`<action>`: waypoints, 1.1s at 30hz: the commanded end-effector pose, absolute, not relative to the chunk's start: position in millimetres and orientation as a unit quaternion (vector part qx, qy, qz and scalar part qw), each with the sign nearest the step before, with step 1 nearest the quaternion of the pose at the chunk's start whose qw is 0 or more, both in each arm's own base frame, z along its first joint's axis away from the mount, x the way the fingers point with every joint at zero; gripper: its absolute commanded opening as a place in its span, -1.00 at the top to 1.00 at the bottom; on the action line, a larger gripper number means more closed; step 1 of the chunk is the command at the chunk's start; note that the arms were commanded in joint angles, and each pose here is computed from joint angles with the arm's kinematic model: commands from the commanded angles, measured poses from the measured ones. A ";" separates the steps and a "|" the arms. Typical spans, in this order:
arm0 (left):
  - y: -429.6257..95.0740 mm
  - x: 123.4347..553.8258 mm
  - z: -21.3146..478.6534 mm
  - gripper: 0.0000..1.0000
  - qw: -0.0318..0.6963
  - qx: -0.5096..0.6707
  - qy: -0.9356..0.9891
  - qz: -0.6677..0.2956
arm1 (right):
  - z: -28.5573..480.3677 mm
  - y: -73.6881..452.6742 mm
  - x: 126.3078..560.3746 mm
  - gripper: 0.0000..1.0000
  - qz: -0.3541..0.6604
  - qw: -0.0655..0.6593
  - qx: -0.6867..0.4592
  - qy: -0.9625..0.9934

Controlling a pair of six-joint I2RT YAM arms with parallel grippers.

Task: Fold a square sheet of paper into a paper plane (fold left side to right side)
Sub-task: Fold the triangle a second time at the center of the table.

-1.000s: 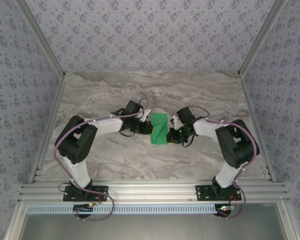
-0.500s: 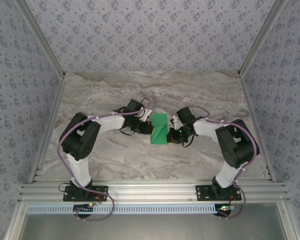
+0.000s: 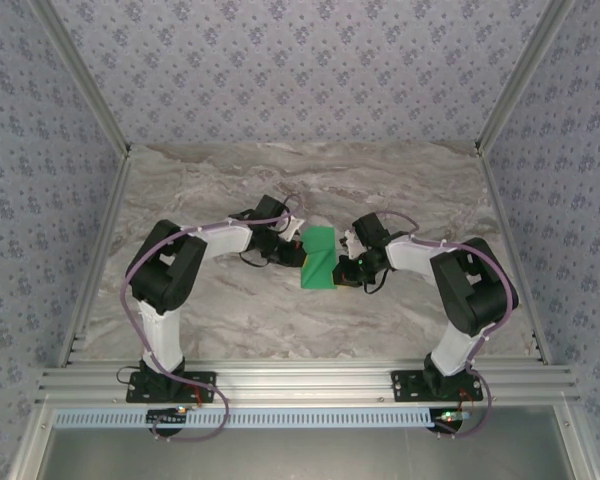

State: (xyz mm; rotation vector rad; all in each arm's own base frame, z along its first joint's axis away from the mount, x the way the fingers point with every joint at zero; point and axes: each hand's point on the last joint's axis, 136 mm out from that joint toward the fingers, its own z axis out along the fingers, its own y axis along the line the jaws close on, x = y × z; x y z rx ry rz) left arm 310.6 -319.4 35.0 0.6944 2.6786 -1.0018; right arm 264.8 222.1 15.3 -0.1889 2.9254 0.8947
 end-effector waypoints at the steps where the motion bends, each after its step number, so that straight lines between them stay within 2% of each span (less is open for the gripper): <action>1: -323.2 312.1 36.2 0.97 0.093 0.246 0.900 -0.347 | -14.4 196.7 240.4 0.91 0.220 -0.014 -0.051 0.974; 33: -318.7 313.4 17.9 0.96 0.079 0.243 0.910 -0.327 | -14.4 196.5 239.2 0.90 0.211 -0.019 -0.056 0.976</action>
